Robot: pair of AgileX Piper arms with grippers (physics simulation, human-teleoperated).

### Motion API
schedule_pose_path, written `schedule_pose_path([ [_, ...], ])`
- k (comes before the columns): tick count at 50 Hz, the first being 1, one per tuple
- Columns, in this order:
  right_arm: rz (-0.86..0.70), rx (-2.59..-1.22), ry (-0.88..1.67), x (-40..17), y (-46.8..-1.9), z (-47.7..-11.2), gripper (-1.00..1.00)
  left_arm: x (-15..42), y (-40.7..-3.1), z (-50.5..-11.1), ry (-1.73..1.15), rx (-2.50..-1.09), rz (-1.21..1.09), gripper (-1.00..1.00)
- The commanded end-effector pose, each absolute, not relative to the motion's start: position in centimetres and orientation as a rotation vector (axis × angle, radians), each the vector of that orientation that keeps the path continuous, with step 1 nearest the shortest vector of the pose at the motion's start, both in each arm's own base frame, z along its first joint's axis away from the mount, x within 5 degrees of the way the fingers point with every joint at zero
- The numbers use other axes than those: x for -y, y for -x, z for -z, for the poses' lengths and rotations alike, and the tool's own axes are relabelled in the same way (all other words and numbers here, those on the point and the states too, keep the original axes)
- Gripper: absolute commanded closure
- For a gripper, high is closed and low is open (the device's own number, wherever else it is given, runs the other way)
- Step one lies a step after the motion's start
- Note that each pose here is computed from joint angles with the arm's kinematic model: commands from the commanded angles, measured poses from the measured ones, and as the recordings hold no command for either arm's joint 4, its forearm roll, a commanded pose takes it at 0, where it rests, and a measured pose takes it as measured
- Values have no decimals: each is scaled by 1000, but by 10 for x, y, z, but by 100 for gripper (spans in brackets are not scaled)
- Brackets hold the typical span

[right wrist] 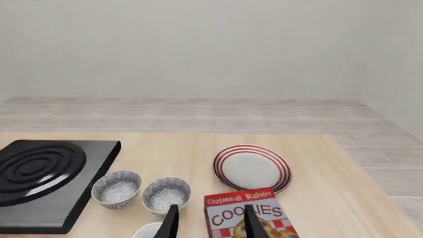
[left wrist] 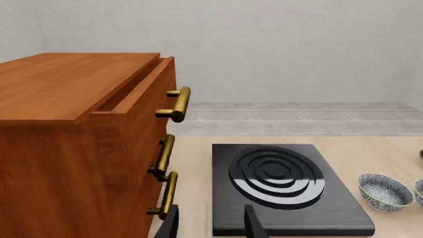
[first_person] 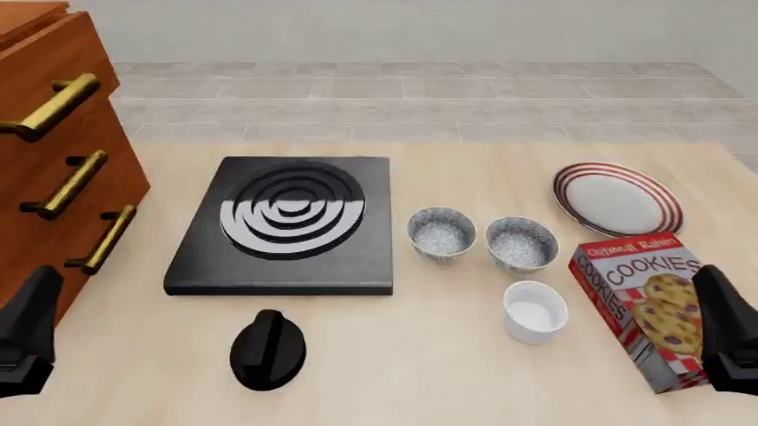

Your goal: Pick the akita bowl from table center and place it on the plate.

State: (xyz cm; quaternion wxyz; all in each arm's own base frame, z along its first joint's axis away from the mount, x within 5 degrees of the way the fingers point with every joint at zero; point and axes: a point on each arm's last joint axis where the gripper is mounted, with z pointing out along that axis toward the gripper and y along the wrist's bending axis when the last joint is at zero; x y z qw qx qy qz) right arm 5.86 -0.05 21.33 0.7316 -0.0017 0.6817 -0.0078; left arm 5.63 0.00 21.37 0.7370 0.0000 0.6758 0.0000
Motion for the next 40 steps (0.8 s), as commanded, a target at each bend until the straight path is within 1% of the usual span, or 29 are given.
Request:
schedule_pose_path([
  [1, -3, -1490, 13, -1, -57, -214, -100, 0, -57, -214, 0, -1486, 0, -100],
  [11, 3, -1501, 18, -1, -58, -214, -100, 0, -57, -214, 0, -1485, 0, -100],
  [20, 24, -1497, 6, 1, -52, -250, -100, 0, -57, -214, 0, -1485, 0, -100],
  [33, 20, -1521, 60, -2, -56, -275, -100, 0, -57, -214, 0, -1485, 0, -100],
  [40, 14, -1551, 177, -7, -68, -290, -100, 0, -57, -214, 0, -1486, 0, -100],
])
